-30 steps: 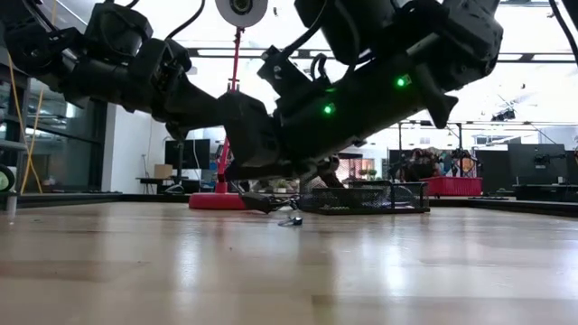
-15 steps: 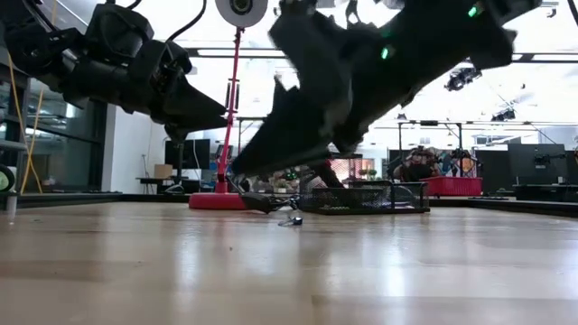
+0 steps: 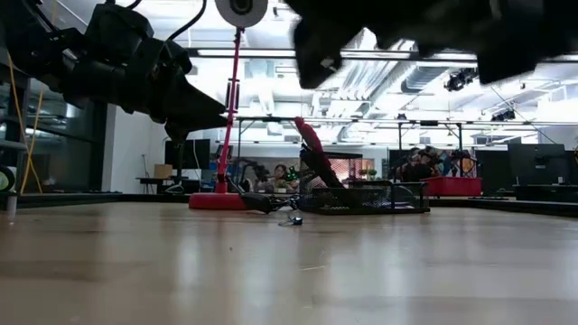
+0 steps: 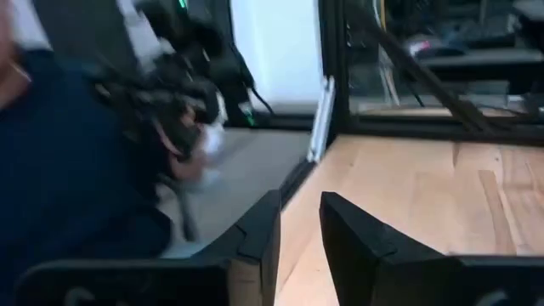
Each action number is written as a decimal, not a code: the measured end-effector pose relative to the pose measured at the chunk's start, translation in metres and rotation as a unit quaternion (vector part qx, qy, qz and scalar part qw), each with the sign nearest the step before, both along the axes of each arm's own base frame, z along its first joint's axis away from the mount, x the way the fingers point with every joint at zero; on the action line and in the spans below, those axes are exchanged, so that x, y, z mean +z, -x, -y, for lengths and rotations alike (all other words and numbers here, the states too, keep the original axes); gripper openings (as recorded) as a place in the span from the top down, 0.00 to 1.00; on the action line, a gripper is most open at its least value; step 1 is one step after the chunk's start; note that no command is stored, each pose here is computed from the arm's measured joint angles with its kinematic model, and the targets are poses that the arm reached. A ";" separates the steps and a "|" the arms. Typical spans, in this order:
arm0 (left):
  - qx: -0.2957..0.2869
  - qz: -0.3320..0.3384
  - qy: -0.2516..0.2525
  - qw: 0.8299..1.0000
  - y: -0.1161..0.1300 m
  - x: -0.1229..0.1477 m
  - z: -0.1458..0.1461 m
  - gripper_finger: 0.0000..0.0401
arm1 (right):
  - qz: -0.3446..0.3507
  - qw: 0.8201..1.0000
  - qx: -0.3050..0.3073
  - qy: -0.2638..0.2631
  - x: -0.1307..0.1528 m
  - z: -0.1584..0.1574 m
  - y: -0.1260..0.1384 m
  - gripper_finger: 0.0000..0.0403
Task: Pick and place office supplies into organizer
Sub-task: Return to Home Position
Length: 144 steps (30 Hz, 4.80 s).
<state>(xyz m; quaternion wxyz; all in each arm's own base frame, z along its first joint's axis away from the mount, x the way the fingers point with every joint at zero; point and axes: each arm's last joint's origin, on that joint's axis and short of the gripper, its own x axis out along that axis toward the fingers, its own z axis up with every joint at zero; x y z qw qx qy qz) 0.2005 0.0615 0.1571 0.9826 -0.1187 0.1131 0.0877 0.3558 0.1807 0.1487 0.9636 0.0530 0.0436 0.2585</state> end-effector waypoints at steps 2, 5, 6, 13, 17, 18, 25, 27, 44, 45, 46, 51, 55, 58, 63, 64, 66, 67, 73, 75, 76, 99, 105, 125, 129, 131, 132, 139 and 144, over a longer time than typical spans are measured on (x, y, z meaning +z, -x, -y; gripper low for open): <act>0.000 0.002 -0.001 1.000 0.000 0.000 0.000 0.58 | 0.014 0.999 0.010 -0.029 -0.003 0.021 0.013 0.81; 0.000 0.003 -0.001 1.000 0.000 0.001 0.000 0.58 | 0.009 0.998 -0.013 -0.053 -0.009 0.056 0.037 0.81; 0.000 0.003 -0.002 1.000 0.000 0.001 0.000 0.58 | 0.011 0.998 -0.025 -0.062 -0.008 0.067 0.044 0.81; -0.005 -0.007 -0.011 1.000 0.000 -0.001 0.000 0.58 | 0.013 0.994 -0.093 -0.060 -0.013 0.104 0.071 0.80; -0.007 -0.014 -0.008 1.000 0.001 -0.002 0.000 0.58 | -0.040 0.989 -0.133 -0.043 -0.028 0.123 0.070 0.77; -0.007 -0.014 -0.008 1.000 0.001 -0.003 0.000 0.58 | -0.037 0.990 -0.133 -0.041 -0.027 0.127 0.069 0.75; -0.007 -0.015 -0.007 1.000 0.001 -0.003 0.000 0.58 | -0.032 0.994 -0.104 0.005 -0.030 0.140 0.067 0.65; -0.007 -0.015 -0.007 1.000 0.001 -0.003 0.000 0.58 | -0.033 0.994 -0.103 0.003 -0.030 0.144 0.067 0.62; -0.007 -0.021 -0.001 1.000 0.001 -0.004 0.001 0.58 | -0.076 0.993 -0.074 0.058 -0.027 0.142 0.042 0.48; -0.007 -0.022 -0.001 1.000 0.001 -0.004 0.001 0.58 | -0.076 0.993 -0.073 0.060 -0.027 0.142 0.042 0.48; -0.007 -0.021 -0.001 1.000 0.001 -0.004 0.001 0.58 | -0.074 0.992 -0.074 0.065 -0.028 0.142 0.042 0.47; -0.007 -0.011 -0.004 1.000 0.000 -0.002 0.000 0.58 | -0.062 0.993 -0.079 0.066 -0.041 0.142 0.038 0.47; -0.009 0.004 -0.014 1.000 0.000 0.001 0.000 0.58 | -0.064 0.993 -0.078 0.069 -0.053 0.142 0.037 0.47; -0.009 0.008 -0.014 1.000 -0.001 0.002 0.000 0.58 | -0.061 0.992 -0.075 0.077 -0.057 0.142 0.036 0.47; -0.008 0.013 -0.012 1.000 -0.001 0.003 0.000 0.58 | -0.092 0.991 -0.072 0.063 -0.067 0.151 0.026 0.46; -0.008 0.013 -0.012 1.000 -0.001 0.003 0.000 0.58 | -0.103 0.990 -0.076 0.062 -0.070 0.153 0.025 0.46; -0.008 0.013 -0.012 1.000 -0.001 0.003 0.000 0.58 | -0.112 0.988 -0.083 0.063 -0.074 0.157 0.023 0.46; -0.008 0.013 -0.012 1.000 -0.001 0.003 0.000 0.58 | -0.111 0.988 -0.083 0.066 -0.075 0.158 0.022 0.46; -0.008 0.013 -0.012 1.000 -0.001 0.003 0.000 0.58 | -0.151 0.982 -0.092 0.070 -0.085 0.166 0.017 0.47; -0.008 0.013 -0.012 1.000 -0.001 0.003 0.000 0.58 | -0.160 0.980 -0.094 0.072 -0.087 0.168 0.014 0.47; -0.008 0.013 -0.012 1.000 -0.001 0.003 0.000 0.58 | -0.163 0.979 -0.095 0.074 -0.087 0.169 0.013 0.47; -0.005 0.014 0.001 1.000 -0.001 0.002 0.000 0.58 | -0.204 0.966 -0.113 0.112 -0.094 0.166 0.015 0.83; -0.005 0.014 0.001 1.000 -0.001 0.002 0.000 0.58 | -0.195 0.971 -0.100 0.094 -0.093 0.165 0.014 0.92; -0.004 0.011 0.002 1.000 -0.001 0.002 0.000 0.58 | -0.152 0.983 -0.094 0.044 -0.084 0.166 0.010 0.89; -0.002 0.010 0.001 1.000 -0.001 0.002 0.000 0.58 | -0.129 0.986 -0.099 0.031 -0.079 0.166 0.008 0.87; 0.000 0.008 -0.001 1.000 0.000 0.001 0.000 0.58 | -0.116 0.988 -0.103 0.024 -0.075 0.166 0.007 0.88; 0.000 0.005 -0.002 1.000 0.000 0.001 0.000 0.58 | -0.111 0.988 -0.106 0.020 -0.074 0.167 0.007 0.89; 0.000 -0.005 0.001 1.000 0.000 -0.001 0.000 0.58 | -0.105 0.983 -0.149 -0.013 -0.070 0.174 0.005 0.89; 0.000 -0.009 0.003 1.000 0.000 -0.002 0.000 0.58 | -0.105 0.976 -0.191 -0.015 -0.070 0.176 0.004 0.89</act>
